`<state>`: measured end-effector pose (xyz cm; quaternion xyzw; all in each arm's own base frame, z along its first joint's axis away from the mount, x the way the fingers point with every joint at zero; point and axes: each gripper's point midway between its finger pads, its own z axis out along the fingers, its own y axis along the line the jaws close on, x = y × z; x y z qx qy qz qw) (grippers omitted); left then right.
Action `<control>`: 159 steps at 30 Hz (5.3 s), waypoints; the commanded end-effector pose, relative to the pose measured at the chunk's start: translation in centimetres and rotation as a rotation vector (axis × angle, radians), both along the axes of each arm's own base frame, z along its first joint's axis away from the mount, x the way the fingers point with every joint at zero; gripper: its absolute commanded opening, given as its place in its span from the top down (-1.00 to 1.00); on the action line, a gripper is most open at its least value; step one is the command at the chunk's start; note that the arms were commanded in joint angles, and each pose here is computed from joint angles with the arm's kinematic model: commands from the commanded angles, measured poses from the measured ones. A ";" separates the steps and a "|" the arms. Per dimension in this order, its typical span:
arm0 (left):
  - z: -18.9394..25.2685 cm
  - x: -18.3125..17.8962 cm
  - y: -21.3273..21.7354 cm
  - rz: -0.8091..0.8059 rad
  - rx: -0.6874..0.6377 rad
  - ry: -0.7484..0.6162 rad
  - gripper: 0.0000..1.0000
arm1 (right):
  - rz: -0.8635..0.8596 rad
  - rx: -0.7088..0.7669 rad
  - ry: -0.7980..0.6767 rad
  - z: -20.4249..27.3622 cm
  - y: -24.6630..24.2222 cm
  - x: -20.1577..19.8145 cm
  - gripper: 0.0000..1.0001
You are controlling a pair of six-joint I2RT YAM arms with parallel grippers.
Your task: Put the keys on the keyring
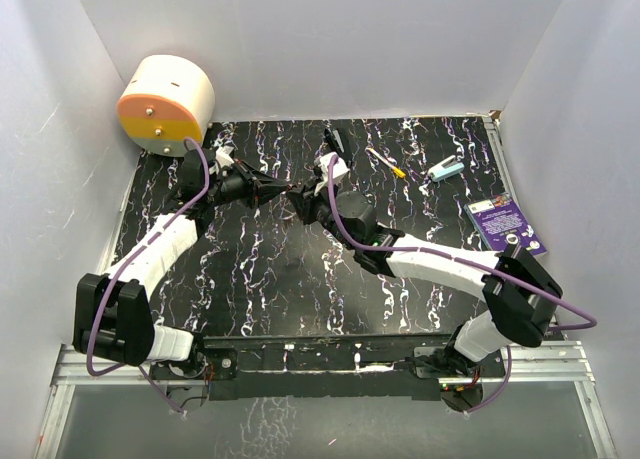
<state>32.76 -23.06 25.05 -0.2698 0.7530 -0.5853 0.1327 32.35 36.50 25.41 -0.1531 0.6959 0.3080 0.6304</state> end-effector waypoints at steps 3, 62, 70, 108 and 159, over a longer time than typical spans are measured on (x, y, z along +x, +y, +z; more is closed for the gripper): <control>3.7 -2.4 -1.3 -0.121 -0.077 -0.053 1.00 | -0.054 0.030 -0.021 1.3 -1.4 1.1 0.85; 5.3 3.0 -0.7 -0.046 0.114 -0.183 1.00 | 0.124 -0.069 0.187 0.2 -7.6 -8.4 0.85; 1.8 2.1 -0.9 -0.044 0.105 -0.050 1.00 | 0.094 0.004 0.094 4.1 -6.7 -7.3 0.85; 4.3 -0.5 -1.6 -0.070 -0.007 0.001 1.00 | -0.011 0.054 -0.137 7.9 -0.9 0.4 0.85; 5.0 -0.1 -1.8 -0.070 -0.018 -0.073 1.00 | -0.151 0.089 -0.097 8.6 -2.5 2.1 0.85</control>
